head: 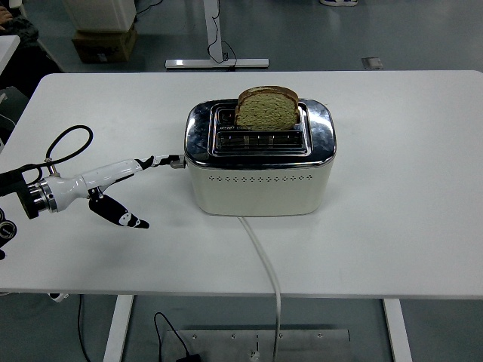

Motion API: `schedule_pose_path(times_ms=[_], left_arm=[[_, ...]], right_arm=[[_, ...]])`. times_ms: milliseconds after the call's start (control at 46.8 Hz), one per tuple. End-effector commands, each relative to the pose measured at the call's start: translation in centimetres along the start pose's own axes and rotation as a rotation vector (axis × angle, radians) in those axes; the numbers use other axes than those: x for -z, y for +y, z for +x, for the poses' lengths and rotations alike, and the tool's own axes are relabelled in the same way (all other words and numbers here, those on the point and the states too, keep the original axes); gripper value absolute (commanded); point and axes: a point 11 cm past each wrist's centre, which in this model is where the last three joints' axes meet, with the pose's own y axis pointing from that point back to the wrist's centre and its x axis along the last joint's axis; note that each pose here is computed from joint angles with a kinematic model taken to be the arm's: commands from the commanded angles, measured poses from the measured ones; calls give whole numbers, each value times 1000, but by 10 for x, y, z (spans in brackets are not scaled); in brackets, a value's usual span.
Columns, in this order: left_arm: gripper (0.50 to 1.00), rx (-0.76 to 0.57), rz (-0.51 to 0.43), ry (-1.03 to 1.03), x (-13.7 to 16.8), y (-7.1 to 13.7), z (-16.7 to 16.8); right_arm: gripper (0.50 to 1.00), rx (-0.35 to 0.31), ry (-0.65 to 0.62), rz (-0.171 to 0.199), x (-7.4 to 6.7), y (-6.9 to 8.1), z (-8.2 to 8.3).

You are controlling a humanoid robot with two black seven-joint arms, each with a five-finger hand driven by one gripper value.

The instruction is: Press down toaster

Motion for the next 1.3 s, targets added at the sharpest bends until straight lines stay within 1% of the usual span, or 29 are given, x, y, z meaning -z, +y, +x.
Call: schedule_pose_path(times_ms=[0,363,577,1132,1282], left_arm=[[1000,0,3,2,1,0,-1],[1000,2,30,17,10,4,-6],[1000,-3,36,24,13,2,-7],[1000,15,61,44,25,-7,-27],[1000,11,80,47,31,-5,-28]], right_arm=[[998,0,0,0,0,0,0],[998,0,0,0,0,0,0],[998,0,0,0,0,0,0],[998,-1,0,0,0,0,0],[998,0,0,0,0,0,0]])
